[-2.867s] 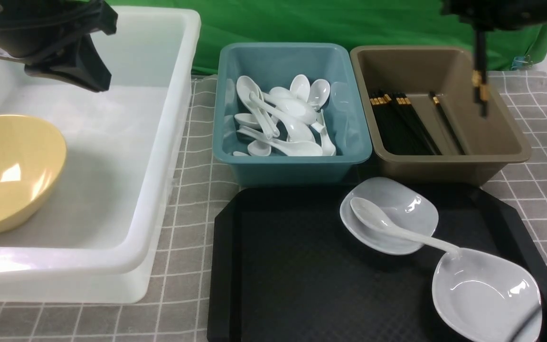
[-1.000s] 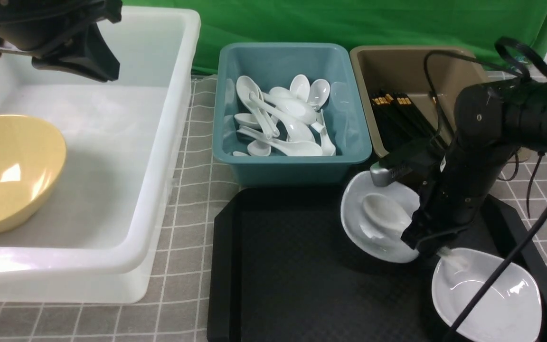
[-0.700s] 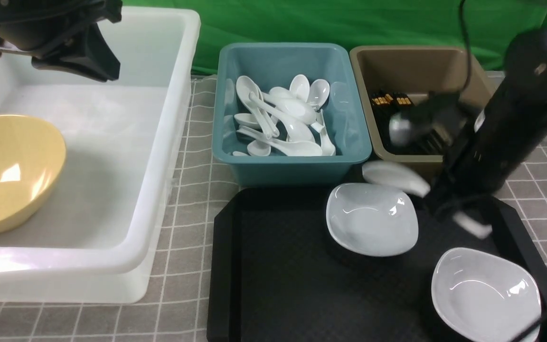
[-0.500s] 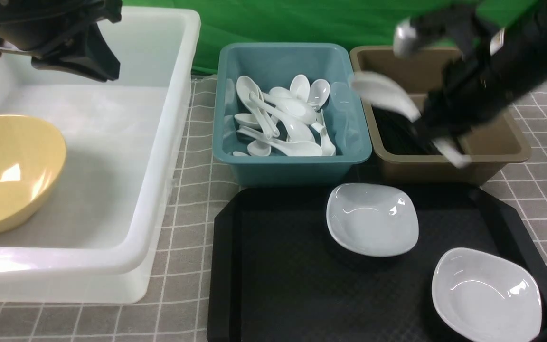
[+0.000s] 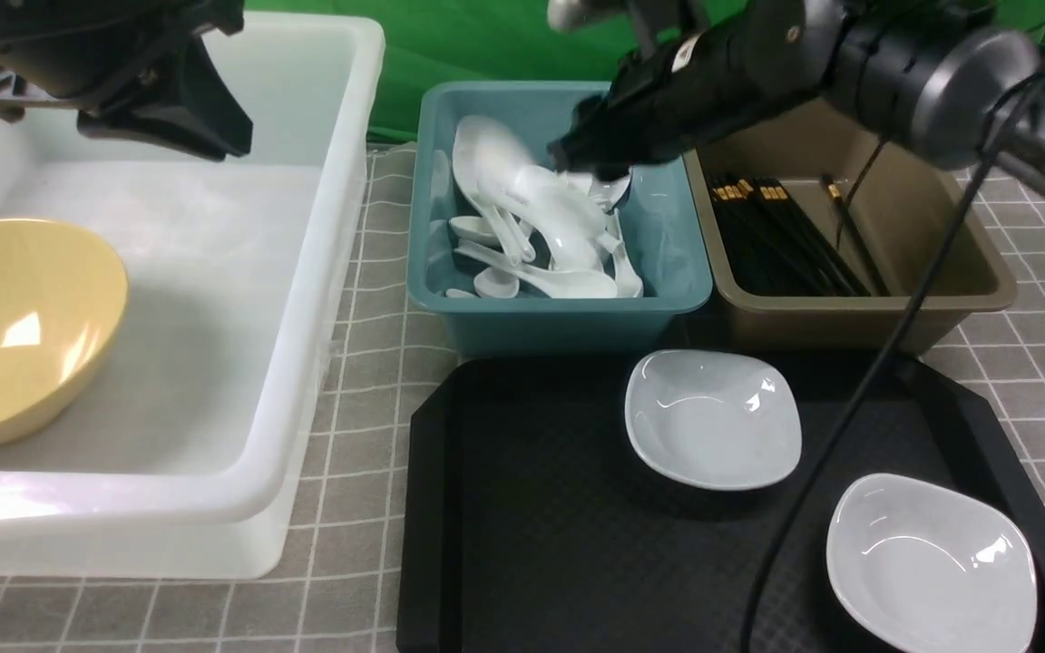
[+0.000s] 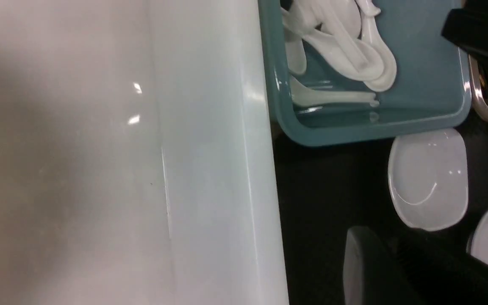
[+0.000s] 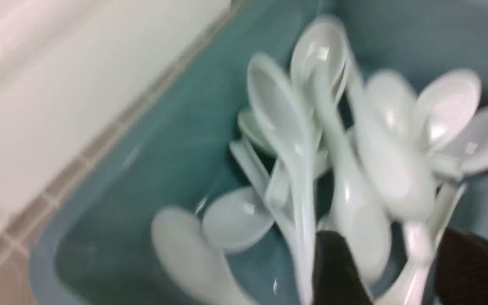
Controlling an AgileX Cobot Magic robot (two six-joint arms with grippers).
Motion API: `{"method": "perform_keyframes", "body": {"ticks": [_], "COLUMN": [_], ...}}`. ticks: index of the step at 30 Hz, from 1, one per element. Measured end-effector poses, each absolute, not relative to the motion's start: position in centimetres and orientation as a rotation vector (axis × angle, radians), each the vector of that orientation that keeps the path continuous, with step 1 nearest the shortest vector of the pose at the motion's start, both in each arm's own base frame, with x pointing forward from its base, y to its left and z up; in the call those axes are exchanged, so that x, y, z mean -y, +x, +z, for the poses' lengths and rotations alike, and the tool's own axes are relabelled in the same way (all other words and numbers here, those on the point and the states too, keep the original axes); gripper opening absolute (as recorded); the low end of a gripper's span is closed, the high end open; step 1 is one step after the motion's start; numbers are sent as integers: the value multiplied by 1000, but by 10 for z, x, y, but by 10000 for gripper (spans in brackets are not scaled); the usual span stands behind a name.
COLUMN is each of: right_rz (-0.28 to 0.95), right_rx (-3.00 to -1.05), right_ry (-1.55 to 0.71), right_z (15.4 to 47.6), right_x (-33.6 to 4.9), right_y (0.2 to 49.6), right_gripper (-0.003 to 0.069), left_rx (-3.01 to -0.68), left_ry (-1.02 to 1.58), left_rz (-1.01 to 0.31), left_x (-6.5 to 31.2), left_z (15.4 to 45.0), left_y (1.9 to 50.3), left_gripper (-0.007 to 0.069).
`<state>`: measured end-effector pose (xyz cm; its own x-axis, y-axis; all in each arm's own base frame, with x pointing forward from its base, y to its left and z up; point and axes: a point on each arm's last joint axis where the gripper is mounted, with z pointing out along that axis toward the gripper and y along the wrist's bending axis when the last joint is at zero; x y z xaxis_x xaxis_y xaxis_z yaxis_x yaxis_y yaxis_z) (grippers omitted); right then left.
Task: On grey table put chopsticks spoon bowls plates into blue grey white boxes.
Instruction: 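Place the white spoon into the bin of spoons with the right gripper, then grasp the small white bowl on the black tray by its rim with the left gripper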
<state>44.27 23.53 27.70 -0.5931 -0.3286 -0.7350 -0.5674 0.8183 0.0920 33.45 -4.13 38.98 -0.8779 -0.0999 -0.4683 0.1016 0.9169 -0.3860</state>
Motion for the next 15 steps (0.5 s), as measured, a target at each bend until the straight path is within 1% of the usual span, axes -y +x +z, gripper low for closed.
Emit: {"method": "perform_keyframes", "body": {"ticks": [1, 4, 5, 6, 7, 8, 9, 10, 12, 14, 15], "right_rz": [412, 387, 371, 368, 347, 343, 317, 303, 285, 285, 286], "right_rx": [-2255, -2284, -2299, -2292, -2313, -2316, -2333, -2324, -2302, -2316, -2334], "right_ry": [-656, -764, -804, -809, -856, -860, -869, -851, -778, -724, -719], "right_z": [277, 303, 317, 324, 352, 355, 384, 402, 435, 445, 441], "right_x": [-235, -225, -219, -216, -202, -201, -185, -174, -148, -127, -122], "right_y": [443, 428, 419, 416, 396, 394, 371, 357, 316, 277, 264], "right_gripper": [328, 146, 79, 71, 29, 27, 10, 6, 1, 1, 1], "left_rx": [-2585, -2585, -2588, -2588, -2602, -2604, -2626, -2647, -2725, -2795, -2822], "left_ry": [0, 44, 68, 66, 118, 123, 176, 201, 286, 361, 382], "left_rz": [-560, -607, -623, -624, -647, -652, -674, -691, -697, -690, -687], "left_x": [42, 56, 63, 63, 80, 82, 101, 113, 148, 177, 191], "left_z": [390, 391, 391, 391, 388, 388, 383, 379, 357, 333, 321], "left_y": [334, 332, 331, 331, 329, 329, 328, 327, 330, 332, 333], "left_gripper": [107, 129, 138, 138, 155, 157, 171, 181, 212, 241, 254]}}
